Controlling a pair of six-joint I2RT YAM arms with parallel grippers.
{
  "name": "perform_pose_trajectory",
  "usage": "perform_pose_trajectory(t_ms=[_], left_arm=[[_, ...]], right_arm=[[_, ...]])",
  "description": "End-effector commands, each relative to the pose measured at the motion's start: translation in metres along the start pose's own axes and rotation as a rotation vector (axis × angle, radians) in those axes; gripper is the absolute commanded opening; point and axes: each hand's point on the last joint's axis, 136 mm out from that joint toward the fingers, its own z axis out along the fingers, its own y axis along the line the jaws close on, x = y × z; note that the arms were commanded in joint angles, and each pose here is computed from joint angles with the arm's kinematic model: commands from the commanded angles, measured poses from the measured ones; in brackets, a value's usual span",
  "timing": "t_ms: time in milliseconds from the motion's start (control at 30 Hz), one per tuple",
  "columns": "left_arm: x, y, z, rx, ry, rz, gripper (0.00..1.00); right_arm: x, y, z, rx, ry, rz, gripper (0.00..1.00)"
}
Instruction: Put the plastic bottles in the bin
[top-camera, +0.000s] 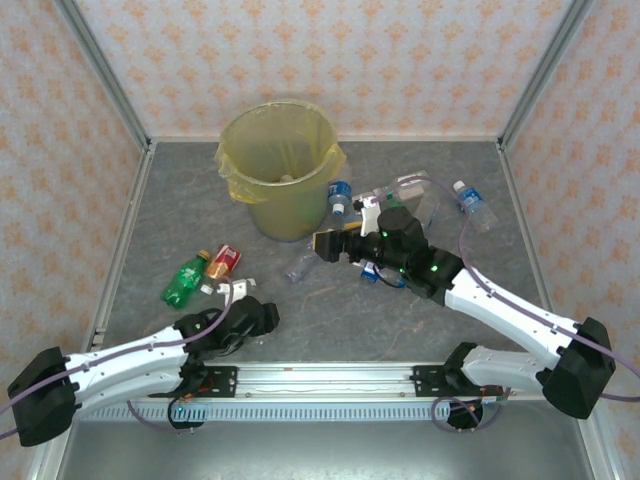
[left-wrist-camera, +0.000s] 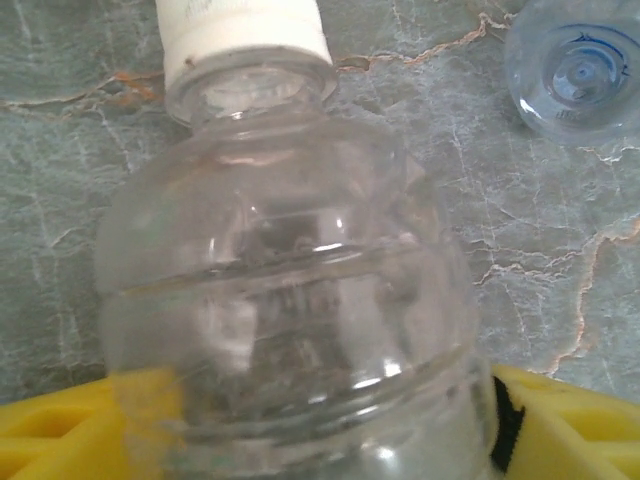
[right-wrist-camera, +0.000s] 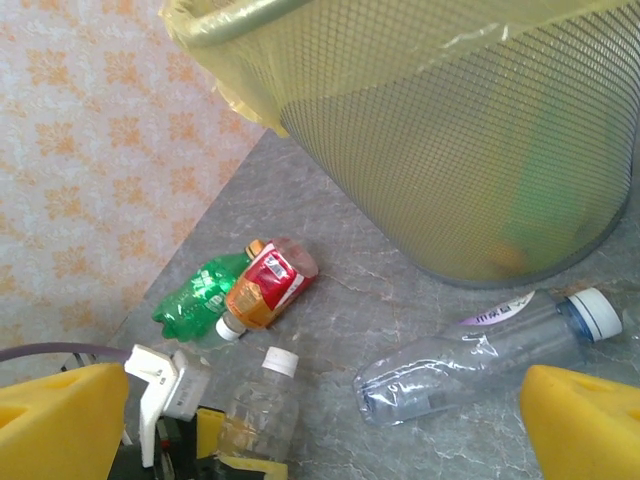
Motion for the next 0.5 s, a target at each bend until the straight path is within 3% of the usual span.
perform_pose_trajectory(t_ms=[0,133,233,467], left_arm=[[-0.011,-0.007,0.000,-0.015,-0.046,0.012,0.75],[-0.012,-0.009,0.000,-0.046,-0.043,0.036,0.68],[-0.018,-0.013,-0.004,-0.046,-0.054,0.040,0.58],[-0.043,-0.031,-0.027,0.003,-0.123,0.005,0.58]], right_arm=[[-0.013,0.006,-0.010,-0.025,-0.064,-0.002,1.00],[-0.012,0.005,-0.013,-0.024,-0.072,-0.002,1.00],[-0.010,0.003,-0.014,-0.021,-0.072,-0.001,1.00],[-0.011,0.005,-0.017,-0.028,-0.082,-0.001,1.00]])
